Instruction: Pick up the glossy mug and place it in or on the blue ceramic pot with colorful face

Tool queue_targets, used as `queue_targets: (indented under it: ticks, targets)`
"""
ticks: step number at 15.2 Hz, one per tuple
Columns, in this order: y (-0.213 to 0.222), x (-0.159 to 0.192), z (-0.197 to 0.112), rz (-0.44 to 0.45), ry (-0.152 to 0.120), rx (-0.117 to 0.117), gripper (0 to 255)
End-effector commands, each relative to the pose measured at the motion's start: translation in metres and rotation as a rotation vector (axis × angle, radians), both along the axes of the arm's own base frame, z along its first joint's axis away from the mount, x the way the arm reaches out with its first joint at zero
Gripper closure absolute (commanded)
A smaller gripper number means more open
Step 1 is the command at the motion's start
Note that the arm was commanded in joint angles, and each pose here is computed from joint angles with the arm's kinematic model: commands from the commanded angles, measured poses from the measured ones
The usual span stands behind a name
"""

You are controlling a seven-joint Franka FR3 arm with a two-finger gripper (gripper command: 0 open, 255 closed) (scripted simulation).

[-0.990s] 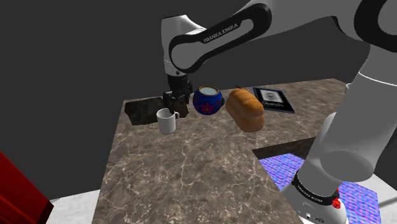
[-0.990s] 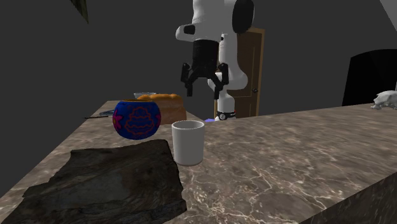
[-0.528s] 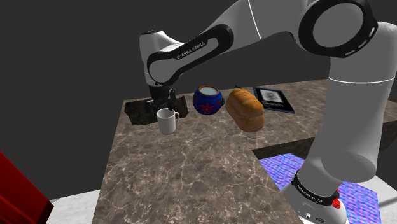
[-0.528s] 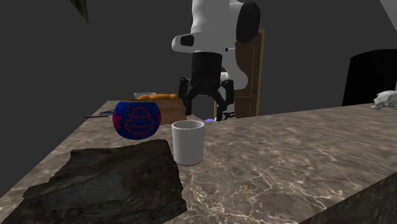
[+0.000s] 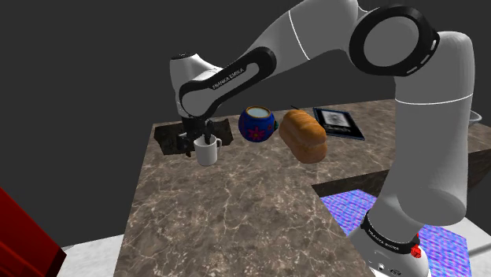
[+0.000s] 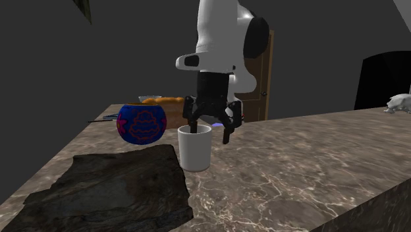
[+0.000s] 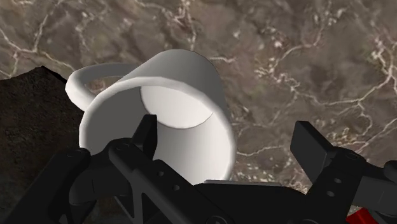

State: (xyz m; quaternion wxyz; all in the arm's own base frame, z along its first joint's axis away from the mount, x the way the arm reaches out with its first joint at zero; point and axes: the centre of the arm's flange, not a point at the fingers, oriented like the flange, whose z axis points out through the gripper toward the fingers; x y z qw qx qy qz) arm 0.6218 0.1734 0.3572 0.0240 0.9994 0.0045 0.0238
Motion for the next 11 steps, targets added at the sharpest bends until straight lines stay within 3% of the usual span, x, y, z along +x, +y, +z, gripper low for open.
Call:
queue_targets:
  ticks: [1,8,9,11]
  targets:
    - [0.0,0.0013,-0.0079,0.0,0.0,0.0,0]
    - [0.0,0.0013,-0.0079,0.0,0.0,0.0,0]
    - [0.0,0.0013,-0.0079,0.0,0.0,0.0,255]
    - [0.0,0.0013,-0.0079,0.0,0.0,0.0,255]
